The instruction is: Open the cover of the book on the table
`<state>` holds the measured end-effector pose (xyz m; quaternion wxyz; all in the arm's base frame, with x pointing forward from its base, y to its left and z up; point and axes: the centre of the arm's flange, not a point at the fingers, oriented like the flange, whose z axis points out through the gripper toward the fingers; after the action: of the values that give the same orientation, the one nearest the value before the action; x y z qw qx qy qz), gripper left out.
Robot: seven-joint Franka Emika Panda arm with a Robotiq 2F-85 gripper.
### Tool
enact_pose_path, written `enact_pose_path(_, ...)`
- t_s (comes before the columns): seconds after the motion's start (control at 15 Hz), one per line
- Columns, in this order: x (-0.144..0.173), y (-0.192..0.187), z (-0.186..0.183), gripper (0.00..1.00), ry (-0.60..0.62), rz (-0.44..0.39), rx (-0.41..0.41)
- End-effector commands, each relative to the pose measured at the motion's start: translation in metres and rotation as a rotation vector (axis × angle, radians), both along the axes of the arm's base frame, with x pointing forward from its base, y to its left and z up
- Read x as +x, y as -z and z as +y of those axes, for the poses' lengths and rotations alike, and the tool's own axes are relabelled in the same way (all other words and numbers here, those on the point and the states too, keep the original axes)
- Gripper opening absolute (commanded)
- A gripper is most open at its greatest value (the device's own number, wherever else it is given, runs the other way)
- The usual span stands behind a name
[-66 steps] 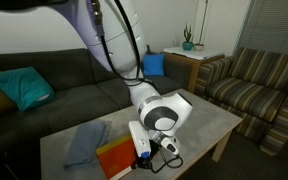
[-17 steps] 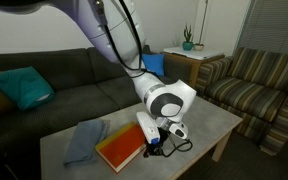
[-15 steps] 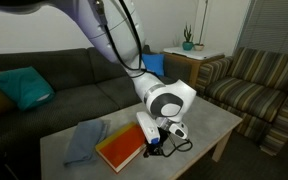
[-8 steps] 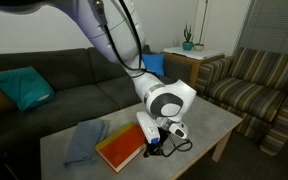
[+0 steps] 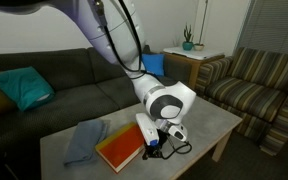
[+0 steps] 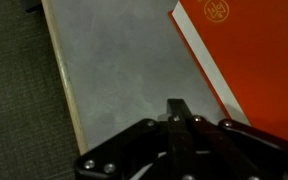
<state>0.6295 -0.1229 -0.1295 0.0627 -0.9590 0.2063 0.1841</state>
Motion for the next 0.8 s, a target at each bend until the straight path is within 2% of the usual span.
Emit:
enact_pose_path(0.0,0.011,0.043,0.002,0.0,0.045,0.06,-0.001)
enact_pose_path(0.33,-0.001,0.064,0.021,0.0,0.115,0.122,-0.003)
enact_pose_path(0.73,-0.005,0.073,0.042,0.0,0.261,0.172,-0.035)
